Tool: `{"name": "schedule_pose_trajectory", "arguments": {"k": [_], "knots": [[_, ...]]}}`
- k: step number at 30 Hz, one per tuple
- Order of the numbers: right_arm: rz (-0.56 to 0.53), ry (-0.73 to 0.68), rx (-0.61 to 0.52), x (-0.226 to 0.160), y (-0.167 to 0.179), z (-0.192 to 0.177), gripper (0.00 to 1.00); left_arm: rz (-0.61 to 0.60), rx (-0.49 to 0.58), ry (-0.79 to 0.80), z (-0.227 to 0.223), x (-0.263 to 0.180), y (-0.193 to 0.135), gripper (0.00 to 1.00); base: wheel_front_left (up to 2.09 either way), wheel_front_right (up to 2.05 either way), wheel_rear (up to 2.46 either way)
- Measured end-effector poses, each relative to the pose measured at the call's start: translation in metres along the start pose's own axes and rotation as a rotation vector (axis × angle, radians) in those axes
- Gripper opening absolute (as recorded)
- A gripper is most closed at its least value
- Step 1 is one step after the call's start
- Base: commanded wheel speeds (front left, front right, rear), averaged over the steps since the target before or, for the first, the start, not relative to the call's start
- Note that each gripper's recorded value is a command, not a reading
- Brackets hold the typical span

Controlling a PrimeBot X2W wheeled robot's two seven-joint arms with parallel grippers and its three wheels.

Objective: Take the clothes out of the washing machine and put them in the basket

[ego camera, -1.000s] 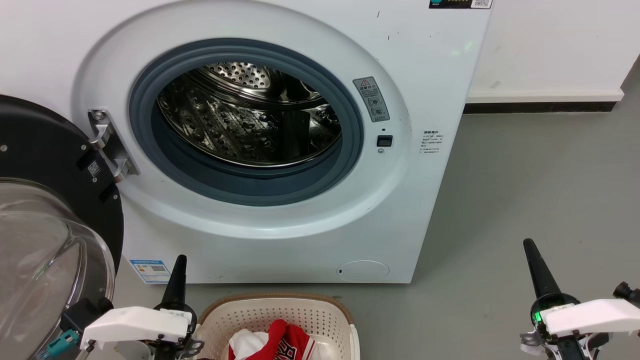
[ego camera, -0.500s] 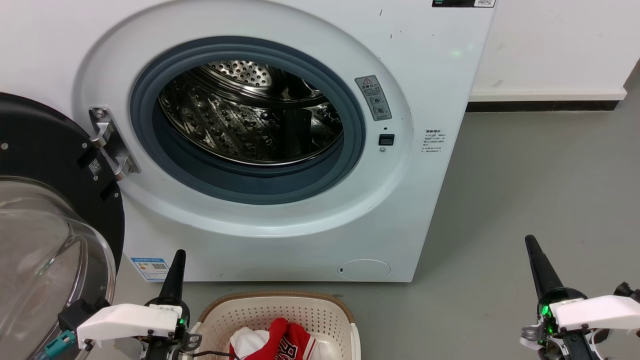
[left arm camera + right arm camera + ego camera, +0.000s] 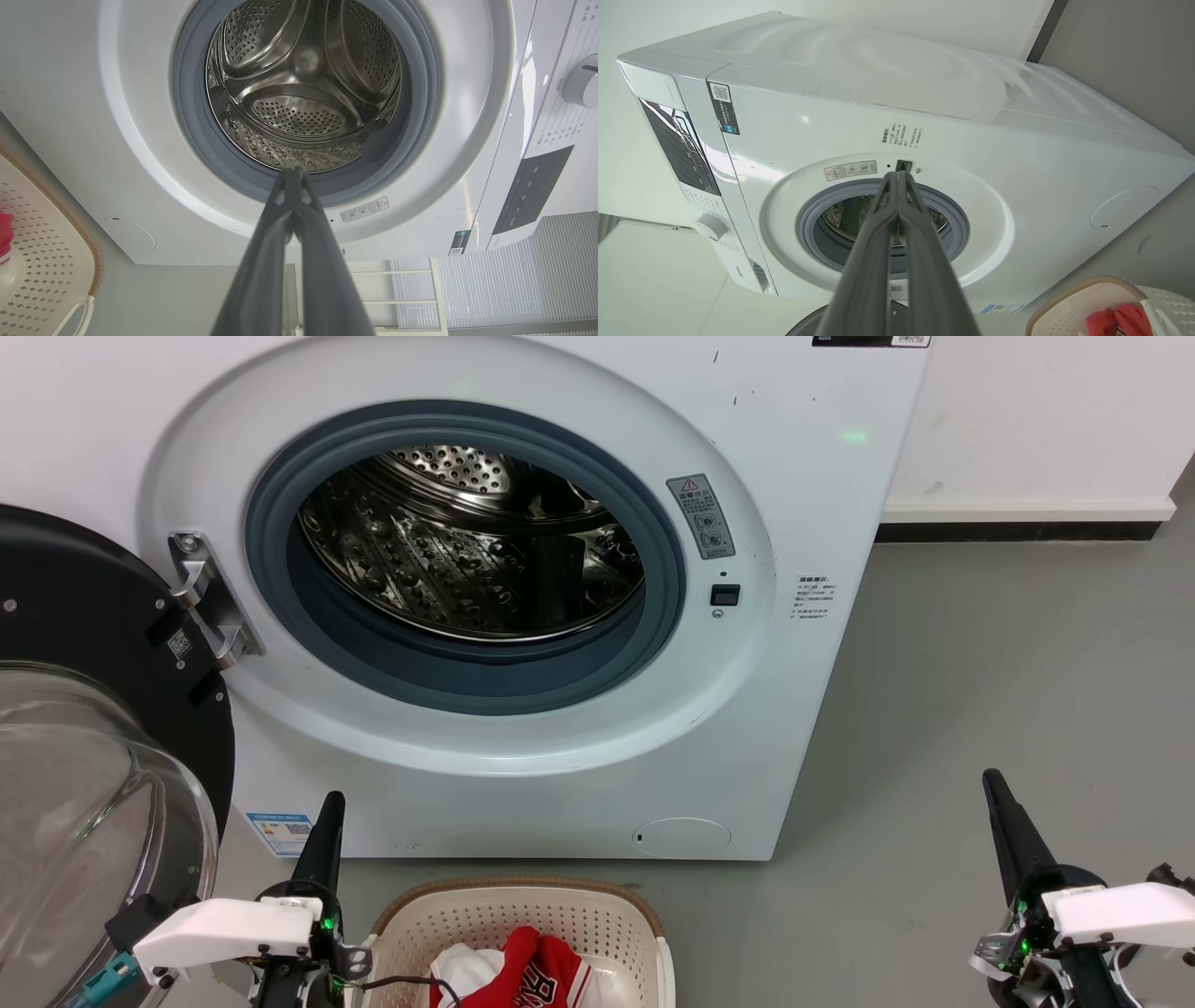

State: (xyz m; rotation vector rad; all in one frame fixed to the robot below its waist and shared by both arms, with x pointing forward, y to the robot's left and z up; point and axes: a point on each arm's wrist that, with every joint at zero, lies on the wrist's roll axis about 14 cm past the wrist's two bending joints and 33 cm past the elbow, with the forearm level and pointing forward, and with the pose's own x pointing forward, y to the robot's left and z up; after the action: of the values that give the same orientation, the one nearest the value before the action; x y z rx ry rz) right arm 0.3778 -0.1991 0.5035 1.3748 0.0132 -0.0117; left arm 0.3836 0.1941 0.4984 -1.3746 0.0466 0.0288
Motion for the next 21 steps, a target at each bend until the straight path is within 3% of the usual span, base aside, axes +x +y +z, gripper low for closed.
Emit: {"name": "schedule_pose_trajectory", "arguments": {"k": [21], "knots": [[0.003, 0.0, 0.156, 0.0073, -0.0001, 0.0011, 0.0, -0.032, -0.16, -0.009, 0.0057, 0.0036, -0.0045, 0.0, 0.0, 0.0, 0.0]]}}
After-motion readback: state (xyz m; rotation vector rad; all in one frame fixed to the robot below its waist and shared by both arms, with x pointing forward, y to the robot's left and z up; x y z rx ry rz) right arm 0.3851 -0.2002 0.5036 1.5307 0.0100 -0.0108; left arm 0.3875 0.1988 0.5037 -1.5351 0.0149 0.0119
